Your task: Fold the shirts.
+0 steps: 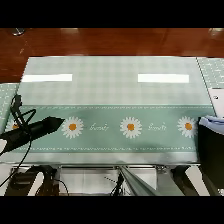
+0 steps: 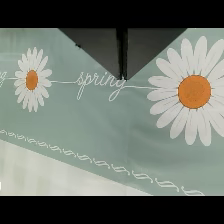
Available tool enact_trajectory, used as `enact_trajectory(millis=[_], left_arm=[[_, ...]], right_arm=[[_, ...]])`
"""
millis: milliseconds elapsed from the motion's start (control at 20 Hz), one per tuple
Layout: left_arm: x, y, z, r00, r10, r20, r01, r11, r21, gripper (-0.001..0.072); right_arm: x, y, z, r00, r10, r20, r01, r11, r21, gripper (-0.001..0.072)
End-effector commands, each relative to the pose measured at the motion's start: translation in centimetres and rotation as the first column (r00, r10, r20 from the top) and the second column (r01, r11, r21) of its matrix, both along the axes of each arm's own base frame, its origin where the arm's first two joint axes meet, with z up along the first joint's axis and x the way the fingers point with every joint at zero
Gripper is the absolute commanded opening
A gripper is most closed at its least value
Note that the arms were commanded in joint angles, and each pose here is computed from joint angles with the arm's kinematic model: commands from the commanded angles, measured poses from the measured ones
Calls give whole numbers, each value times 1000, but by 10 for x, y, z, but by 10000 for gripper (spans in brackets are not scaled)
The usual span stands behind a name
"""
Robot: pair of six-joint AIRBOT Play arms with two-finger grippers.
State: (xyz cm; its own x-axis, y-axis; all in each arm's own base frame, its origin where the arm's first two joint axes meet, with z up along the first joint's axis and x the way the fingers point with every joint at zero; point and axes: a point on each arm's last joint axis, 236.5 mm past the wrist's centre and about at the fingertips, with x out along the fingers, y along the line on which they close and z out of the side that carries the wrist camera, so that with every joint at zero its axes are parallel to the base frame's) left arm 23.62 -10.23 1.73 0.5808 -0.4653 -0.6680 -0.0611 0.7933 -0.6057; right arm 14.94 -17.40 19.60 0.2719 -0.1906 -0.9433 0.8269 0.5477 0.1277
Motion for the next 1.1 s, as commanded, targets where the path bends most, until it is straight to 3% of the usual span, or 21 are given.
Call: enact_trajectory(millis=[0,50,100,150,250,400,450,500,550,650,800,950,1050], left_arm=[[0,0,0,1000,0,-1,0,1000,1,26],[0,0,0,1000,0,-1,0,1000,1,26],[0,0,0,1000,1,-1,-1,1000,1,26],[1,1,0,1000,3,2,-3,1000,1,26],[9,5,4,999,28,34,-28,1000,5,27],[24,4,24,997,34,76,-33,999,-14,27],[33,1,38,992,8,122,-7,1000,-6,26],[46,0,56,985,-19,172,18,1000,7,26],[62,-2,79,976,-38,213,37,999,11,26],[99,-10,135,950,-96,298,96,995,15,25],[141,-50,198,895,-279,349,273,960,68,24],[160,-86,180,854,-444,270,393,892,223,24],[160,-81,123,892,-440,101,397,871,291,24]], right_arm=[[-73,0,-36,960,-222,-172,218,975,-38,29],[-88,0,-45,935,-278,-220,273,961,-50,171],[-104,-3,-51,903,-333,-273,325,943,-75,463],[-109,-6,-53,890,-351,-291,341,936,-86,621],[-89,-14,-56,919,-314,-237,307,949,-65,629],[-8,-24,-40,980,-193,39,193,981,12,582],[31,-18,-26,977,-129,172,120,991,61,419],[76,-7,-4,947,-16,321,-14,996,92,95],[120,10,23,878,93,469,-151,984,89,22],[198,58,76,697,244,675,-360,932,35,22],[272,166,87,500,518,694,-603,783,-149,22],[291,265,1,403,827,391,-808,522,-273,23],[286,289,-72,391,908,147,-869,417,-265,22]])
